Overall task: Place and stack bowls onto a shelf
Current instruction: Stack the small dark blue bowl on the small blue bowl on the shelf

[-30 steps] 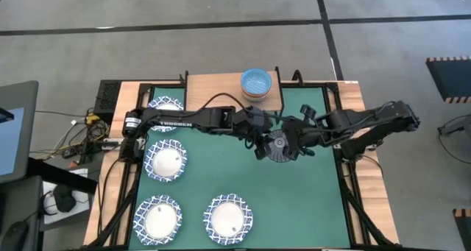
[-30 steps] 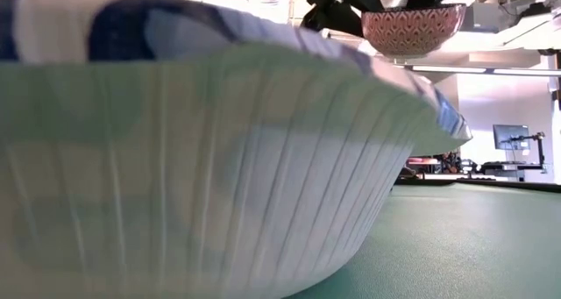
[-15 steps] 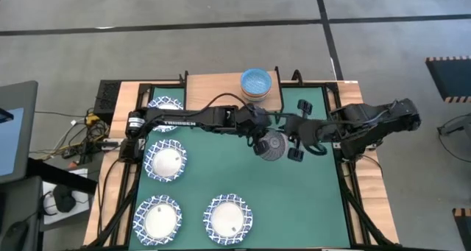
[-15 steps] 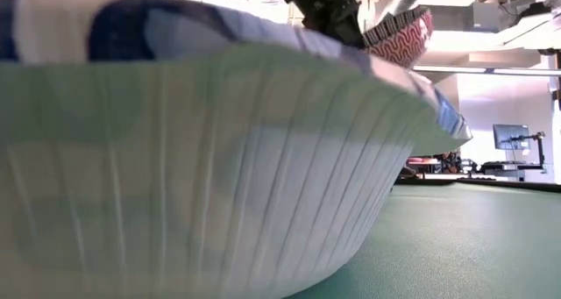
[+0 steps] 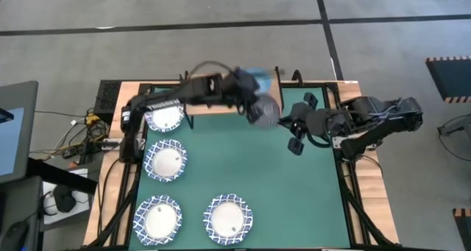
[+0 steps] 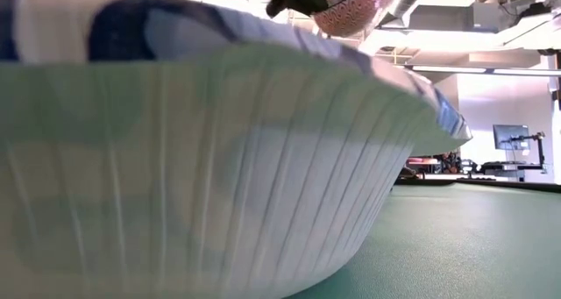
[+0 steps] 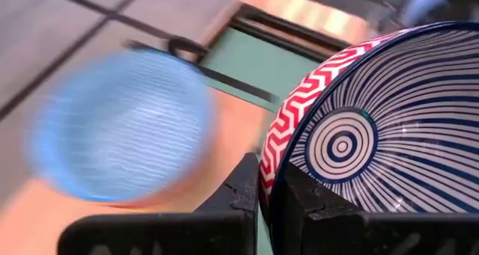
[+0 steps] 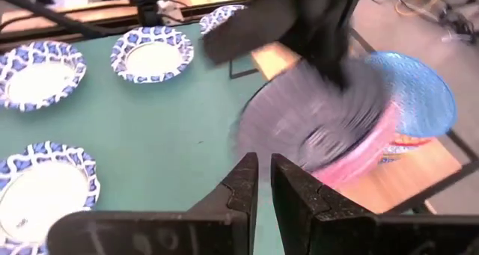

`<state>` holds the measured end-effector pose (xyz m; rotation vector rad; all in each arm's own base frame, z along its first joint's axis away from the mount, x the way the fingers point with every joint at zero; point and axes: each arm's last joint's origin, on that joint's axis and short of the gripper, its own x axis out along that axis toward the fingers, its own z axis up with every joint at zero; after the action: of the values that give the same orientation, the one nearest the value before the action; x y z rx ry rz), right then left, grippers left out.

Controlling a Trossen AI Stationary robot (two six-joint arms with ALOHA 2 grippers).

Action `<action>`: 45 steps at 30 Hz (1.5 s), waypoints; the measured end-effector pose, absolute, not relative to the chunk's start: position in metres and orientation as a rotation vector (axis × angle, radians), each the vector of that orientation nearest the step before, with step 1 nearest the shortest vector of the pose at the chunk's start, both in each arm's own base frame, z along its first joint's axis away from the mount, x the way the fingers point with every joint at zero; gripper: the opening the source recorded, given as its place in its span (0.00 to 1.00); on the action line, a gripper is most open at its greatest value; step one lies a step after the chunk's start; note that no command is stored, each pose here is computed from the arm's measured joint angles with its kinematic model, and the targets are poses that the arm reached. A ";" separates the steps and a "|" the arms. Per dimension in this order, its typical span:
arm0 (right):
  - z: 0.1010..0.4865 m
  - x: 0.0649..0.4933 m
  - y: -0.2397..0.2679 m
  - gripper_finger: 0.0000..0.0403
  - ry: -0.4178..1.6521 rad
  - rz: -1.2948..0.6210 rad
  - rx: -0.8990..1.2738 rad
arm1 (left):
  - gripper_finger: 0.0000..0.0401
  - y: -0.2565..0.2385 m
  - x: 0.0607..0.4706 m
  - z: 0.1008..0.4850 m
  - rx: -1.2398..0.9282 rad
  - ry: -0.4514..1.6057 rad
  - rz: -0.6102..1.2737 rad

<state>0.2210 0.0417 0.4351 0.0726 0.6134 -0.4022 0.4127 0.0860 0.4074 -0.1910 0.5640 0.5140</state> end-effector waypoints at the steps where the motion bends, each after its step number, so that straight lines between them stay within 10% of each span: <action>1: 0.435 0.221 0.040 0.16 0.613 -0.415 0.088 | 0.02 0.095 0.409 0.415 -0.196 0.543 0.534; 13: 0.434 0.223 0.017 0.16 0.602 -0.537 0.184 | 0.02 0.204 0.371 0.430 -0.342 0.465 0.676; 32: 0.432 0.223 -0.009 0.16 0.620 -0.636 0.238 | 0.03 0.225 0.385 0.399 -0.256 0.587 0.512; 45: 0.432 0.221 -0.034 0.16 0.616 -0.739 0.258 | 0.27 0.229 0.382 0.401 -0.283 0.569 0.484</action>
<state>0.2210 -0.0339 0.4317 0.2584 0.6158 -0.7393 0.3823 0.2289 0.4008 -0.2830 0.5687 0.4840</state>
